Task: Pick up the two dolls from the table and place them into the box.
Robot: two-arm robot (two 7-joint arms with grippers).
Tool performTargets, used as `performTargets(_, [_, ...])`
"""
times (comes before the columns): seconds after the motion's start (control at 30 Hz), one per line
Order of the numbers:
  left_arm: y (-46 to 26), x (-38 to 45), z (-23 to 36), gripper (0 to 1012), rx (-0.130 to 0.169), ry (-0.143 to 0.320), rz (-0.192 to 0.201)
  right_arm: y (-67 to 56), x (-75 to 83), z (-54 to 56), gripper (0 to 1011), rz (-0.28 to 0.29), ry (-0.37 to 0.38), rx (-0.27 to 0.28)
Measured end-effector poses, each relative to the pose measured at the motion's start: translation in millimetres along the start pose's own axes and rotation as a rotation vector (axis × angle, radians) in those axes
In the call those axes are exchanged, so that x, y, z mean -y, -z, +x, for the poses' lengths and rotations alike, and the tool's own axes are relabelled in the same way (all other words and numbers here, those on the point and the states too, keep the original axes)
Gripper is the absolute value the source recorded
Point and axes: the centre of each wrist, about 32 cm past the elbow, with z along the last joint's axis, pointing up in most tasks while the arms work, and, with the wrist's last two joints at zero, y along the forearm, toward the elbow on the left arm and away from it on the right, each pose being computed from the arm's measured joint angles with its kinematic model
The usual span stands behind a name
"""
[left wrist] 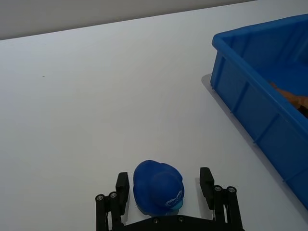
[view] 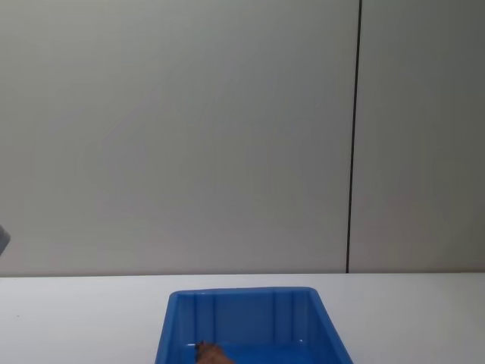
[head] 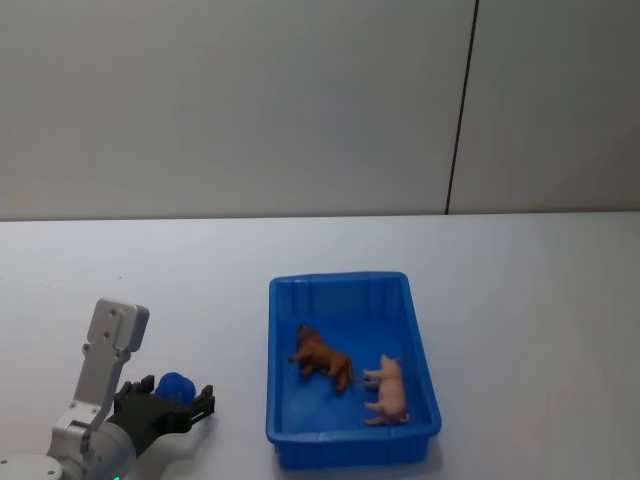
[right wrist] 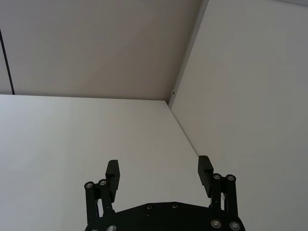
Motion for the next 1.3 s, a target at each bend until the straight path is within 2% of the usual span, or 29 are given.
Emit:
performTargets(0.13, [0.9,1.6,0.6,885,-0.003,-0.001,0.001,0.1,0.1,0.1,1001,0.0,0.001,0.0])
performTargets(0.27, [1.7,3.0,1.2,743,-0.005,-0.002,0.002,0.2,0.1,0.2,1001,0.0,0.002,0.0])
performTargets(0.37, [2.0,3.6,1.4,686,-0.006,-0.003,0.003,0.2,0.1,0.2,1001,0.0,0.002,0.0])
performTargets(0.4, [2.1,3.8,1.5,628,-0.007,-0.003,0.003,0.3,0.2,0.2,1001,0.0,0.002,0.0])
performTargets(0.8, [2.0,4.9,1.7,523,-0.008,-0.002,-0.003,0.3,0.2,0.2,1001,0.0,0.003,0.0])
performTargets(0.97, [-2.0,5.0,1.1,487,-0.005,-0.002,-0.037,0.3,0.2,0.2,1001,0.0,0.003,0.0])
performTargets(1.17, [-12.6,3.6,0.5,447,0.001,0.0,-0.101,0.3,0.2,0.2,1001,0.0,0.003,0.0])
performTargets(1.3, [-22.3,1.9,0.4,427,0.005,0.009,-0.149,0.3,0.2,0.2,1001,0.0,0.003,0.0])
